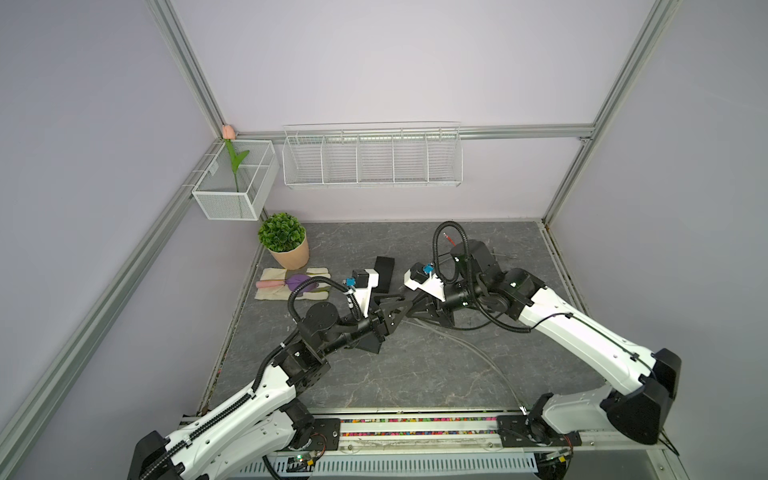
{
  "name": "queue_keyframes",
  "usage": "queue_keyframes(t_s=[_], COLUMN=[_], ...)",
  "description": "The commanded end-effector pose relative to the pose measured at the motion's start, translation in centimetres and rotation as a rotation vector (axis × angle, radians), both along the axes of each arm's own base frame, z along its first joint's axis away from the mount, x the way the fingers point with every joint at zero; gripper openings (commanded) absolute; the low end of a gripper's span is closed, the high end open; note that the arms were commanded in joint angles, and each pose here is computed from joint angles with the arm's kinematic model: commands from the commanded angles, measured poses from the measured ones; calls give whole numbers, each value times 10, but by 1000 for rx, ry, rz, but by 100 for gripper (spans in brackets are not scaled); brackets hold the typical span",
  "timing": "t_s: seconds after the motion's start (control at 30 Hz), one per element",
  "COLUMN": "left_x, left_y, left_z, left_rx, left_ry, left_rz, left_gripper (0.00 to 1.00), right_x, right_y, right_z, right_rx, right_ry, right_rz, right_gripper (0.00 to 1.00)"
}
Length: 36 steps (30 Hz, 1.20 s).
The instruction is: Insert the plug into the switch port
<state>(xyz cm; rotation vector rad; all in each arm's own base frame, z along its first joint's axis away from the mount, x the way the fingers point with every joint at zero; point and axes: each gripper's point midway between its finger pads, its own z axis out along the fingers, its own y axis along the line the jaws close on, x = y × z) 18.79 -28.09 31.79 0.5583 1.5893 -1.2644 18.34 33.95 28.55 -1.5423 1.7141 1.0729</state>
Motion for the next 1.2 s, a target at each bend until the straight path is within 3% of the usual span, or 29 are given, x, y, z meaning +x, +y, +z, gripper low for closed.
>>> queue_keyframes(t_s=[0.0,0.27,0.67,1.0,1.1,1.17], left_x=[-4,-5,-5,-7,-7,-7], left_y=[-5,-3,-3,-2,-2,-2], left_z=[21,22,20,20,21,22], left_rx=[-32,-35,-35,-43,-45,-42], left_ry=[-47,-54,-52,-56,-58,-61], left_rz=[-32,-30,-32,-34,-34,-33], left_gripper=[33,27,28,6,0,0], right_x=[-14,-10,-9,-7,-6,-6], right_y=[-2,-9,-12,-10,-10,-10], right_z=[5,14,17,23,22,21], right_rx=[15,42,48,66,64,62], right_ry=[39,28,30,25,27,29], right_rz=[84,83,84,85,86,86], right_gripper=[9,9,8,12,15,22])
